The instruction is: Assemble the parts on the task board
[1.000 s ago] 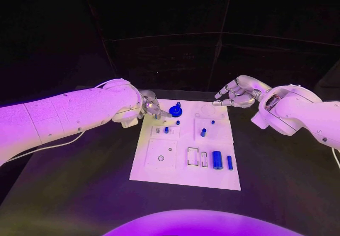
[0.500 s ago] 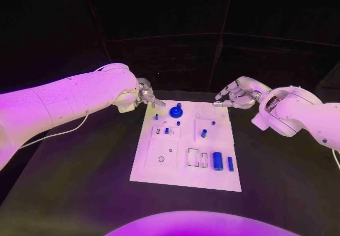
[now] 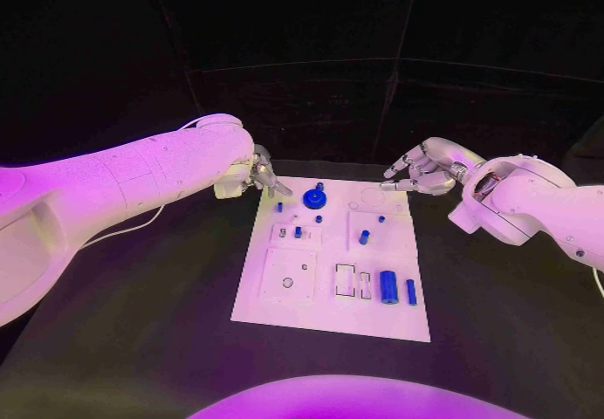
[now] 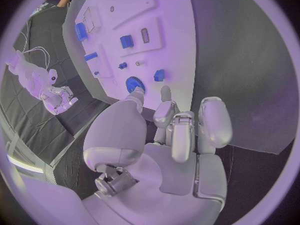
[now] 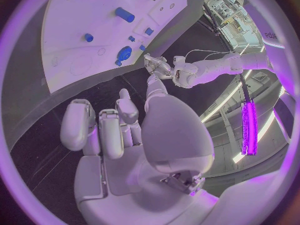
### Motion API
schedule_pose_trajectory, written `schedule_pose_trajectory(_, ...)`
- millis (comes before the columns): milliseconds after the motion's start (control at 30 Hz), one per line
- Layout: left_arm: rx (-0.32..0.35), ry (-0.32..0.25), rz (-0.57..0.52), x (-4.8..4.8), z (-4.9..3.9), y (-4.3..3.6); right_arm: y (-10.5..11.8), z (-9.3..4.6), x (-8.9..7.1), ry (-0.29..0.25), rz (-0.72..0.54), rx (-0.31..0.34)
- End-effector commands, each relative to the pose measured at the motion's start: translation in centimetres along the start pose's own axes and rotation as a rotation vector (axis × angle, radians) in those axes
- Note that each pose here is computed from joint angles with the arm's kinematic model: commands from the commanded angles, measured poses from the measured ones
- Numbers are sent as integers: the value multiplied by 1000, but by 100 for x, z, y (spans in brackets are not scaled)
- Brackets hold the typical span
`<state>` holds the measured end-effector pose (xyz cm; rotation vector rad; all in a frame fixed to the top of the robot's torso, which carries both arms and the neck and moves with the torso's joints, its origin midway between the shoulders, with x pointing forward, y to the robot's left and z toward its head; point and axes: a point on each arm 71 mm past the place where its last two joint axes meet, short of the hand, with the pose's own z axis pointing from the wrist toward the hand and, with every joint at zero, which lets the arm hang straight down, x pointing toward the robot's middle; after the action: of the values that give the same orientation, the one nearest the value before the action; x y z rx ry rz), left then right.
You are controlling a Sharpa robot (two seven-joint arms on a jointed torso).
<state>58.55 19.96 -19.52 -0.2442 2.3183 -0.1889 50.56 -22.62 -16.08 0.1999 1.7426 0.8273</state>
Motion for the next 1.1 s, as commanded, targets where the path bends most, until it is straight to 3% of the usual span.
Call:
schedule_pose_trajectory(33, -4, 25, 39, 19, 19, 0, 19, 2, -2, 4, 3, -11)
schedule_pose_trajectory(333, -4, 30, 35, 94, 87, 10, 23, 4, 1, 5, 3, -13)
schedule_pose_trajectory(1100, -6, 34, 35, 151, 134, -37, 39, 25, 19, 12, 3, -17)
